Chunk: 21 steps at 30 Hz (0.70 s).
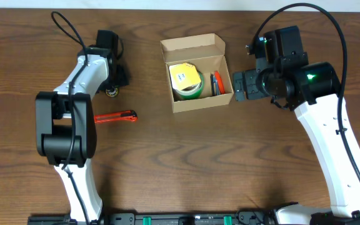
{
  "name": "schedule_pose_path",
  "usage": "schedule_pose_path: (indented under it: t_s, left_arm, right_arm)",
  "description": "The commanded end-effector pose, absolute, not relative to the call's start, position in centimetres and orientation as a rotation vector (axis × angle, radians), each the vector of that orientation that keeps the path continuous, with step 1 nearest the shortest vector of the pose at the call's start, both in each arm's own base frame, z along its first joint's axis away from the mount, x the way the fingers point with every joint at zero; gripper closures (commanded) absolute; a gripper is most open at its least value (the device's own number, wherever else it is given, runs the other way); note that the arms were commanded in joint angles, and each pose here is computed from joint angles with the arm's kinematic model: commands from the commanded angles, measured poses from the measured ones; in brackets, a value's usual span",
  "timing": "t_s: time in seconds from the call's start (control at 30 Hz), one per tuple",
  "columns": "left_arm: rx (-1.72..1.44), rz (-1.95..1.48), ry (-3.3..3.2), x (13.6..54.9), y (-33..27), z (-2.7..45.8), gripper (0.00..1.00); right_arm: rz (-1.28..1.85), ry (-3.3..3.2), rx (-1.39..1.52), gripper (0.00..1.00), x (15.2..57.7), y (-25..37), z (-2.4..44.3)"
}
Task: Pack container
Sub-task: 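Move the left gripper to the correction tape and grasp it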
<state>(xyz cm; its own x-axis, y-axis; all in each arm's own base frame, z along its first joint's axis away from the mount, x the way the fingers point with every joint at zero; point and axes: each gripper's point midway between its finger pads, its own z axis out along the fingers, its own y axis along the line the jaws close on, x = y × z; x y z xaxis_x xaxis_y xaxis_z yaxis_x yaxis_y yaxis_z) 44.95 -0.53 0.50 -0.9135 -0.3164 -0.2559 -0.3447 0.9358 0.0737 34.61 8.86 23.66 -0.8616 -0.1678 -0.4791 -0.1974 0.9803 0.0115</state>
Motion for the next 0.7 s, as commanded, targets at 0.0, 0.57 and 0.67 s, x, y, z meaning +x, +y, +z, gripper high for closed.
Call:
schedule_pose_path:
  t_s: [0.0,0.57,0.67]
  left_arm:
    - [-0.469,0.173,2.879,44.7,-0.6,-0.5,0.26]
    - [-0.466,0.115,2.904,44.4,-1.3,-0.9,0.81]
    - [-0.459,0.063,2.865,44.9,-1.8,1.2,0.87]
  right_arm:
    - [0.067,2.613,-0.259,0.01,34.5,8.5,24.2]
    - [0.067,2.613,-0.259,0.01,34.5,8.5,24.2]
    - [0.068,2.613,-0.259,0.01,34.5,8.5,24.2]
